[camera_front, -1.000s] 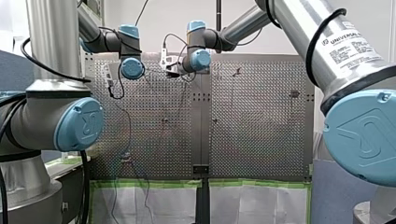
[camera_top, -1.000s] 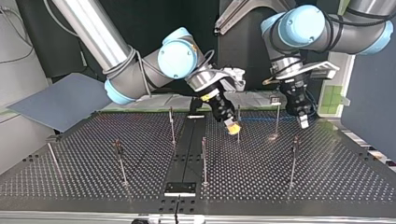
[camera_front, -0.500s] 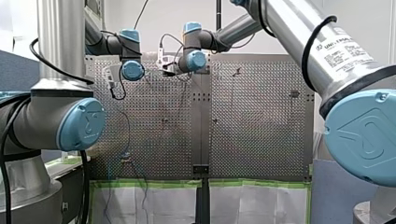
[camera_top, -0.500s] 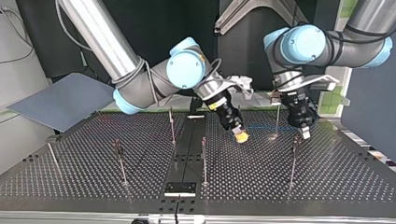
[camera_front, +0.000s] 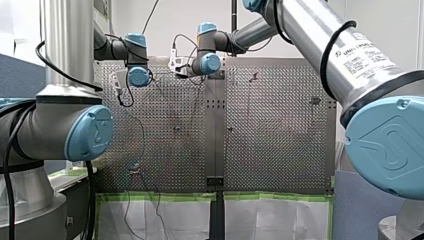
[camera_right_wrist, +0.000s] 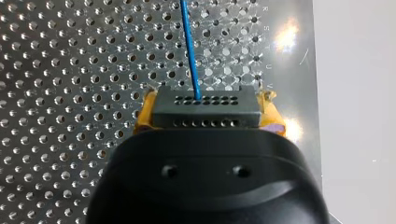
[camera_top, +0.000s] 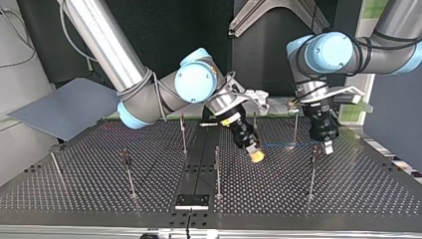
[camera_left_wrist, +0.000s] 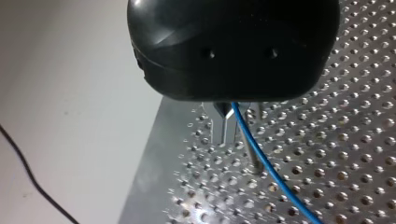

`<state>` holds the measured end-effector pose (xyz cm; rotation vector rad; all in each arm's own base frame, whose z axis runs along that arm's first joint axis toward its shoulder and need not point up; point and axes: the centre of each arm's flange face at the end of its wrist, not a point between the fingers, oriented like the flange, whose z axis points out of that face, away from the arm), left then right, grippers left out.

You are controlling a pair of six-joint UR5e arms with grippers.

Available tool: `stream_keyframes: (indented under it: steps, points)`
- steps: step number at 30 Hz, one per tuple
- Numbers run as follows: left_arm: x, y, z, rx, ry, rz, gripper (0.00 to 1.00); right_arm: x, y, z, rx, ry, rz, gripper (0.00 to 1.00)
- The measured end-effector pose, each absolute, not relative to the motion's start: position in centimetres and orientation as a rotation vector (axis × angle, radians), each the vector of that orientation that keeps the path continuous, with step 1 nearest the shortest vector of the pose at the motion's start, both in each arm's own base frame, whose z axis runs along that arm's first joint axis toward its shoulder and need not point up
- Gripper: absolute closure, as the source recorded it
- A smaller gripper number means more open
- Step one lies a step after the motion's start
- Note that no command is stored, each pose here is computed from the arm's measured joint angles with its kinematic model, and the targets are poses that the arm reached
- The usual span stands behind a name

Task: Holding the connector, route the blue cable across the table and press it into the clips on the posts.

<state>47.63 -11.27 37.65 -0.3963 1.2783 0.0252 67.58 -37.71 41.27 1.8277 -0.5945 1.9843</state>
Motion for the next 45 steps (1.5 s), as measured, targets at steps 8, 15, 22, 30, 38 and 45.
stream_keyframes:
  steps: [8,15,22,30,38,45]
  points:
    - [49.1,-10.2,36.4,-0.384,1.291,0.038,1.00,67.6,-37.8,41.1,1.831,-0.598,1.980,1.00]
    - [49.9,-9.3,36.9,-0.369,1.243,0.004,1.00,67.6,-37.9,41.0,1.829,-0.595,1.979,1.00]
    - [49.9,-8.6,36.8,-0.379,1.255,0.031,1.00,67.7,-38.0,40.8,1.829,-0.594,1.977,1.00]
    - [48.8,-8.7,35.5,-0.386,1.333,0.126,1.00,67.7,-38.0,40.7,1.830,-0.593,1.975,1.00]
    - [47.2,-9.5,36.8,-0.360,1.363,0.139,1.00,67.7,-38.1,40.7,1.827,-0.591,1.974,1.00]
    - [47.1,-10.0,36.9,-0.330,1.377,0.098,1.00,67.7,-38.2,41.2,1.817,-0.586,1.980,1.00]
